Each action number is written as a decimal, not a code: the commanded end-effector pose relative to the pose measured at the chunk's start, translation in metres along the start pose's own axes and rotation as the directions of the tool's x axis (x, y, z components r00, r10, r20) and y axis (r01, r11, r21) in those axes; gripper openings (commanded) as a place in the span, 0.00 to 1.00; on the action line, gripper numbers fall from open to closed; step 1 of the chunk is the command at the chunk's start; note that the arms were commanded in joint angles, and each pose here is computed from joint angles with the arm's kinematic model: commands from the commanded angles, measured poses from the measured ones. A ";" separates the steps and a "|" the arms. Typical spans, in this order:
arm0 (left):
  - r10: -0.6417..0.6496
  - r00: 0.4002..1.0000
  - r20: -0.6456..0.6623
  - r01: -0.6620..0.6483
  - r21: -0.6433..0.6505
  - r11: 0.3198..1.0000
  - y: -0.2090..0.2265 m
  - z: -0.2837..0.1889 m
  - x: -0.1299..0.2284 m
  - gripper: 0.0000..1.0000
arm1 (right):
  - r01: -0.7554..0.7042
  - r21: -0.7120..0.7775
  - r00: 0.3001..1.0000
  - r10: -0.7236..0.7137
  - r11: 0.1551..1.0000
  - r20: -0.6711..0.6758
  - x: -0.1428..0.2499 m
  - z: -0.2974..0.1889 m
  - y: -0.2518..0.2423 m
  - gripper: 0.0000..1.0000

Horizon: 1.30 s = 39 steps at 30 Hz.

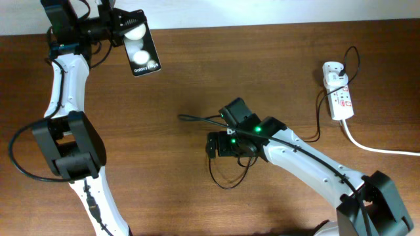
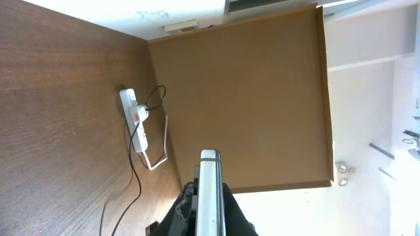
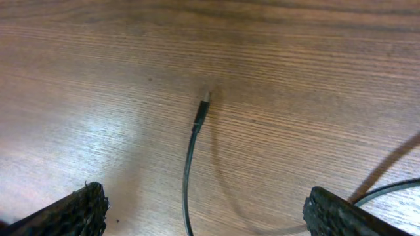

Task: Plug charger to phone and switch on socket
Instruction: 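Lower the right gripper to the black cable and grasp its USB-C plug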

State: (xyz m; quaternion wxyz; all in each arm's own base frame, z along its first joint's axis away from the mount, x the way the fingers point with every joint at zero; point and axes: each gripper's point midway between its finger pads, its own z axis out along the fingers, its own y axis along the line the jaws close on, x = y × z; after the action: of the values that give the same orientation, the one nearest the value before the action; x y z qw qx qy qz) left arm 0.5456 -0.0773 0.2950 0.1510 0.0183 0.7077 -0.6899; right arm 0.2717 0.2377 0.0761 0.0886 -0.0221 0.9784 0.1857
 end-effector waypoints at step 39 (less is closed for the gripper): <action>0.038 0.999 -0.019 -0.038 0.008 0.999 -0.009 0.003 0.003 0.00 | -0.098 0.349 0.994 0.109 0.932 -0.011 0.005 0.081 -0.002 0.64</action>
State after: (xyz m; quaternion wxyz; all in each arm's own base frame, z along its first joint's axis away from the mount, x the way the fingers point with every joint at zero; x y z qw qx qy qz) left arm 0.5453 -0.0800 0.2950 0.1494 0.0199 0.7077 -0.6902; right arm 0.2762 0.2605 0.0000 0.0562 0.0424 0.9974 0.0166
